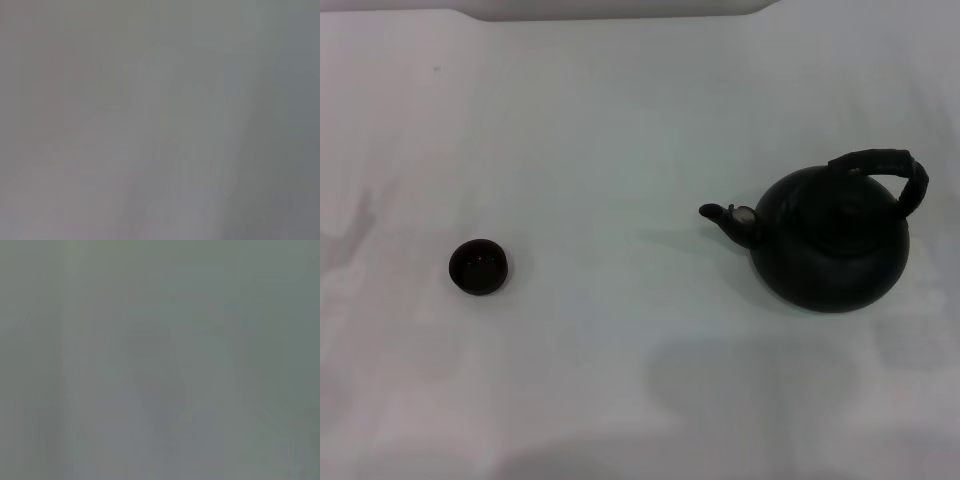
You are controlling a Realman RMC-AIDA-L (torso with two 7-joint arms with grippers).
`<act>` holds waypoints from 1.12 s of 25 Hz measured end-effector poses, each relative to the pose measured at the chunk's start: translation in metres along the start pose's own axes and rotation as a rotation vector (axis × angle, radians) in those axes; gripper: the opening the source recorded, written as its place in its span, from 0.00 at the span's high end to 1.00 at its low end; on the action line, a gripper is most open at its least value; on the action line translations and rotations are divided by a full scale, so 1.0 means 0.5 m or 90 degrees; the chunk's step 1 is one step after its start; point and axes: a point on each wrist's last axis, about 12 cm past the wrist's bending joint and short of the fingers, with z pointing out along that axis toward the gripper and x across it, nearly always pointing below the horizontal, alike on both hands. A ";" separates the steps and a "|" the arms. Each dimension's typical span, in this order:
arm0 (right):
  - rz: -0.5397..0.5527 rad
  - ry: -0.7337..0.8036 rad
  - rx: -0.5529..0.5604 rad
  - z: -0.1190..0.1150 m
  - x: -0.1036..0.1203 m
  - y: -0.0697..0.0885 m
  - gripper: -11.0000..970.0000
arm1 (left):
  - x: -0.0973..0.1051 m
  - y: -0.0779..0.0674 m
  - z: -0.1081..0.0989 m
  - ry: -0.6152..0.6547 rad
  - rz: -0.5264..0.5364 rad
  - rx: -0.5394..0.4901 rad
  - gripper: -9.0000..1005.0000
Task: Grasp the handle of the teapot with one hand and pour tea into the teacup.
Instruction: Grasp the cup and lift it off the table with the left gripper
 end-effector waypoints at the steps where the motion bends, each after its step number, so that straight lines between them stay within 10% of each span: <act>1: 0.000 -0.001 -0.001 0.002 0.000 0.001 0.10 | -0.003 0.003 0.001 0.005 -0.005 0.008 0.12; 10: -0.001 0.006 -0.005 0.023 0.000 0.002 0.10 | -0.083 0.062 0.035 0.144 -0.095 0.069 0.13; 16: -0.001 0.010 -0.006 0.033 0.000 0.003 0.10 | -0.156 0.076 0.118 0.382 -0.206 0.048 0.13; 28: -0.004 0.013 -0.005 0.037 0.000 0.002 0.10 | -0.245 -0.022 0.234 0.693 -0.032 0.119 0.13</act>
